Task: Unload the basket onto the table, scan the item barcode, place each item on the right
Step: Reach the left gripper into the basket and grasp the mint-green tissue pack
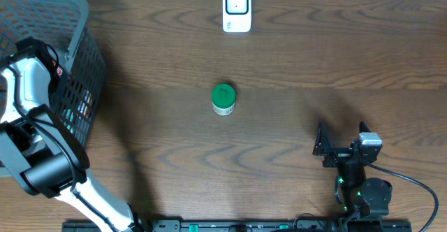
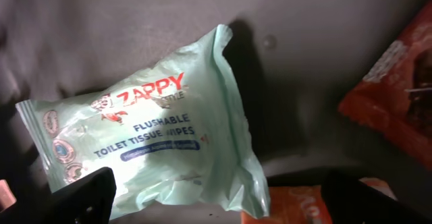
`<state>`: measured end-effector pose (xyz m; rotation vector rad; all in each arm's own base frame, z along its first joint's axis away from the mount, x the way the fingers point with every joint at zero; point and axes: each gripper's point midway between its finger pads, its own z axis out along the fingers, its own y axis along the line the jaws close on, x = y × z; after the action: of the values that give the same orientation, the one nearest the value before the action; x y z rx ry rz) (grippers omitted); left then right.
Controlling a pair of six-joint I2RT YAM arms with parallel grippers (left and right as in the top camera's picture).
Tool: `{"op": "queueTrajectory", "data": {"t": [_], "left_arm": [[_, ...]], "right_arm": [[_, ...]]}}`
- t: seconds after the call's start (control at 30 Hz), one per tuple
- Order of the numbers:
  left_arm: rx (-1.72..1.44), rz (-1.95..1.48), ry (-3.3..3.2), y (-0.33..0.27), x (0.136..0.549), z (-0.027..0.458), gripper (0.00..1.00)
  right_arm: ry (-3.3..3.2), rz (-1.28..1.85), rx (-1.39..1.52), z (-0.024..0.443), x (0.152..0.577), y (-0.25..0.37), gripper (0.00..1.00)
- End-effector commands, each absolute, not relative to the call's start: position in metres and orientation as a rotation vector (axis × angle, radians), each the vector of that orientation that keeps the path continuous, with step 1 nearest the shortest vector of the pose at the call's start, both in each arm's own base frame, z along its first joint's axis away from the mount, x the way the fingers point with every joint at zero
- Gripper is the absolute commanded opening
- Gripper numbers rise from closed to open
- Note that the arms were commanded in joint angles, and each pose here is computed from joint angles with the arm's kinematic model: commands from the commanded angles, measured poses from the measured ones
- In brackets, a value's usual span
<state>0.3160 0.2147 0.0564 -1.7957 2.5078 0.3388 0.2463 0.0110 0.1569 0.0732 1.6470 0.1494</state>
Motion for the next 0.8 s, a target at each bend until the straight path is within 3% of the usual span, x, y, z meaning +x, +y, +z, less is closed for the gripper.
{"op": "queueTrajectory", "data": {"t": [0.0,0.53,0.77], "left_arm": [[-1.872,0.320,2.404,0.219,0.318,0.068,0.98],[-2.005,0.419,2.195,0.247,0.311,0.070,0.98],[-2.036,0.474,2.289,0.245,0.305,0.032,0.98]], "right_arm": [[1.647,0.152,0.071,0.156,0.246,0.012,0.99],[1.647,0.152,0.071,0.156,0.246,0.012,0.99],[1.647,0.152,0.071,0.156,0.246,0.012,0.99]]}}
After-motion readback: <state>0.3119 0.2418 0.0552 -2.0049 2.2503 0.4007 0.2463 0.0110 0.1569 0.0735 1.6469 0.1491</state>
